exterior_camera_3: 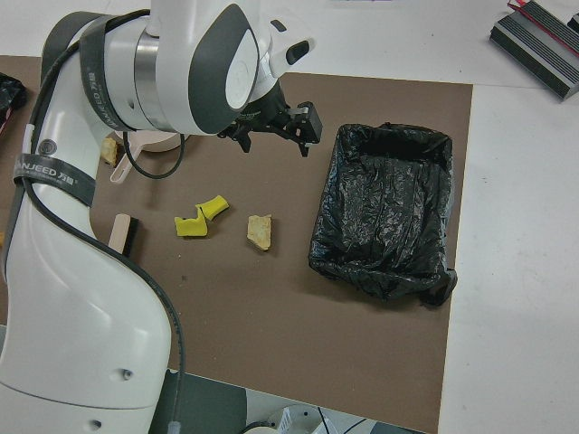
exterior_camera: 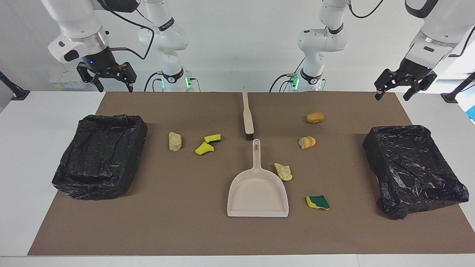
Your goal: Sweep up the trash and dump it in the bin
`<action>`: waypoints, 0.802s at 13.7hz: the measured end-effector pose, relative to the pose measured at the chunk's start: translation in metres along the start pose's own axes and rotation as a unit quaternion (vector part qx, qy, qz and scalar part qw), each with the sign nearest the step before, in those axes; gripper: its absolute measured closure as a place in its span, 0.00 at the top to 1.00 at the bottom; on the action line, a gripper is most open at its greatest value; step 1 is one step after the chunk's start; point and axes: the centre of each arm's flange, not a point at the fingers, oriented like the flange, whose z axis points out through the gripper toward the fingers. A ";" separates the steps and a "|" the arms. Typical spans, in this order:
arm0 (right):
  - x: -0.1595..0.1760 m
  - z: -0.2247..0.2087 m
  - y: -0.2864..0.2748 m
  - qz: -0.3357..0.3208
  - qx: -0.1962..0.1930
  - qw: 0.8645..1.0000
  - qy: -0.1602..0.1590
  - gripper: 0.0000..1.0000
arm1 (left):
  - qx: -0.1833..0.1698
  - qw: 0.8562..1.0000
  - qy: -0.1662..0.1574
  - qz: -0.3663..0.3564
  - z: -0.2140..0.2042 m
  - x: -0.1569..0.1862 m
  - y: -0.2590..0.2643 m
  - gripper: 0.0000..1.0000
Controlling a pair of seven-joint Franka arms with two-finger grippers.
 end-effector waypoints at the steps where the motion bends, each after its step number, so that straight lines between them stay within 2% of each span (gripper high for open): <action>1: 0.000 0.000 0.000 0.000 0.000 1.000 0.000 1.00 | 0.000 1.000 0.000 0.000 0.000 0.000 0.000 1.00; 11: -0.004 0.001 -0.002 -0.001 0.000 1.000 -0.002 1.00 | 0.000 1.000 0.000 0.001 0.000 0.000 0.002 1.00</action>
